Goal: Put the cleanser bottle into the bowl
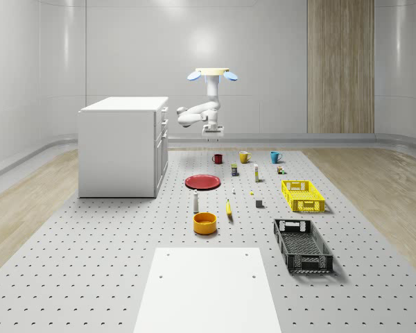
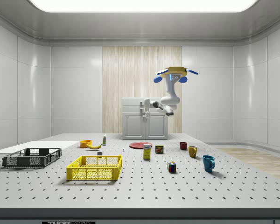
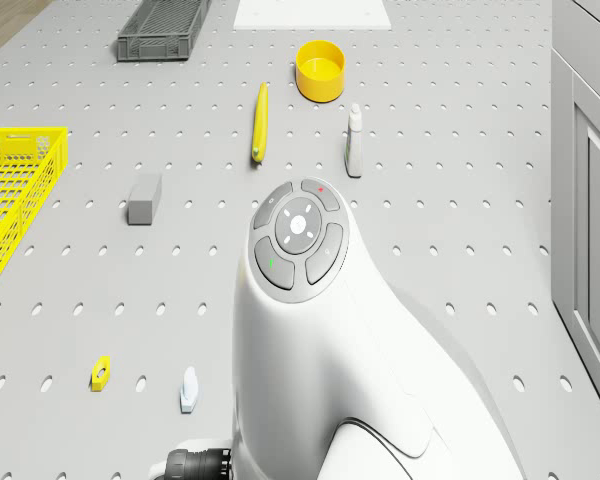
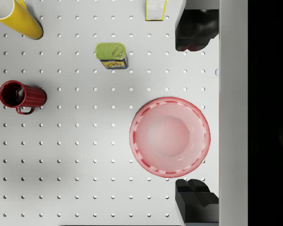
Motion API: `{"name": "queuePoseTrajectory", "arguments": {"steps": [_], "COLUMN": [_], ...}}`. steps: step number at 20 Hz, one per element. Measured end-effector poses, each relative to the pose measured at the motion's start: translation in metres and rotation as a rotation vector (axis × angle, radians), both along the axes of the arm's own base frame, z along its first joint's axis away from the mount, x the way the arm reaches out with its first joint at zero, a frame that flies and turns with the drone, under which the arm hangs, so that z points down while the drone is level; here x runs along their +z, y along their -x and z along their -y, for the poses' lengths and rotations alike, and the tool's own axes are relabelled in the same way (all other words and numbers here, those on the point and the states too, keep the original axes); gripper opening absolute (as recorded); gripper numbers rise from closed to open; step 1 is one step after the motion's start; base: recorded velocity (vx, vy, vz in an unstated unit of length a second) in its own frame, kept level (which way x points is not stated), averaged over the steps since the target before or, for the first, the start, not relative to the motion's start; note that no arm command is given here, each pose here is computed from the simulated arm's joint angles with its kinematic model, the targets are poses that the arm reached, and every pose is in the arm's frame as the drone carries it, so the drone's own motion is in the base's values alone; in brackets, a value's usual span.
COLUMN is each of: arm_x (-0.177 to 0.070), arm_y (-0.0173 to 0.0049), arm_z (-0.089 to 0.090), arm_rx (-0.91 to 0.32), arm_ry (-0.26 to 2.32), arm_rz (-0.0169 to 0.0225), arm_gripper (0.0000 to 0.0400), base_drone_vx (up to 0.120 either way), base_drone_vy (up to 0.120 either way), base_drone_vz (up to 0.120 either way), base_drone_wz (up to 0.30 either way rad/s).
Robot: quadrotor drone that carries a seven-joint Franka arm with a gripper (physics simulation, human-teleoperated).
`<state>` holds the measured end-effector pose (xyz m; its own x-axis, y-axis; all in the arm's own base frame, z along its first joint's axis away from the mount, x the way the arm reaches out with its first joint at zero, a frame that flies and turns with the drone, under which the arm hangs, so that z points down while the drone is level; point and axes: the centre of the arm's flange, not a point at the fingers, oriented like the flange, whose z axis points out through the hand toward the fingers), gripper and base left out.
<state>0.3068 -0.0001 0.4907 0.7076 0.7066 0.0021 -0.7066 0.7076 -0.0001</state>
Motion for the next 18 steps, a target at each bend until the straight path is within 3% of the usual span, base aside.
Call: {"name": "queuePoseTrajectory", "arguments": {"steps": [18], "arm_x": [0.0000], "arm_y": [0.0000], "arm_z": [0.0000], "arm_rx": [0.000], "arm_ry": [0.000], "arm_rz": [-0.0001], "arm_gripper": [0.0400], "base_drone_vx": [0.120], "base_drone_vy": [0.000], "base_drone_vz": [0.000], "base_drone_wz": [0.000]}}
